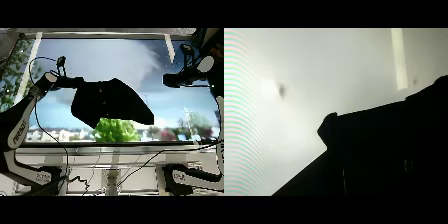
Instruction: Fold the clothes and pants, and hang the long-sleeved shirts on hangers.
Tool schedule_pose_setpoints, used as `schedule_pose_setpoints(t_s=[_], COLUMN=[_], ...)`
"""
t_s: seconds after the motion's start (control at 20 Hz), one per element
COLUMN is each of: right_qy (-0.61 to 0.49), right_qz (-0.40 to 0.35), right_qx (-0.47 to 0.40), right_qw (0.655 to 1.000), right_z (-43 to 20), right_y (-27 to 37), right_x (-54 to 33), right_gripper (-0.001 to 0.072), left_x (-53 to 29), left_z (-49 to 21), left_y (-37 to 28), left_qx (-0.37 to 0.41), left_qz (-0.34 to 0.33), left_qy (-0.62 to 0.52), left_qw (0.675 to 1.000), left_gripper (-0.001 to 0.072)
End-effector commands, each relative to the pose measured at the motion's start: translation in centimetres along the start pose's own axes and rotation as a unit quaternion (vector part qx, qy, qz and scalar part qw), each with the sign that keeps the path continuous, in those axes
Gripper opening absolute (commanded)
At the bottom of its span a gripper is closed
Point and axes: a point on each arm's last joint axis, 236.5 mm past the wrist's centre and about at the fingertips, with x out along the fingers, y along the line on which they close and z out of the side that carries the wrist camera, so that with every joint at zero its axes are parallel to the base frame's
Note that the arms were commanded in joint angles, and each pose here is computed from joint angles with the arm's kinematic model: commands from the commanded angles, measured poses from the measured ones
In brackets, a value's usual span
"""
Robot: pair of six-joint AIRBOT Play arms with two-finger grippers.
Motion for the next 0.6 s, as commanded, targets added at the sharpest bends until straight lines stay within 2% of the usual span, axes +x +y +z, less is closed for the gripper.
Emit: schedule_pose_setpoints(t_s=[0.0,0.15,0.25,0.55], right_qy=[0.048,0.066,0.095,0.153], right_qz=[0.14,0.225,0.236,0.265], right_qx=[-0.06,-0.048,-0.044,-0.125], right_qw=[0.987,0.971,0.966,0.944], right_z=[-2.8,-4.7,-6.7,-11.7], right_y=[6.3,9.9,10.5,15.4], right_x=[-0.6,0.3,1.6,3.3], right_gripper=[0.0017,0.0017,0.0017,0.0016], left_x=[-6.1,-11.1,-13.9,-20.3], left_z=[6.7,9.8,11.5,13.9], left_y=[-3.0,-5.5,-6.7,-9.8], left_qx=[0.048,0.067,0.049,0.027], left_qz=[0.007,-0.001,-0.007,-0.028], left_qy=[-0.106,-0.164,-0.202,-0.283], left_qw=[0.993,0.984,0.978,0.958], left_gripper=[0.0024,0.0023,0.0023,0.0022])
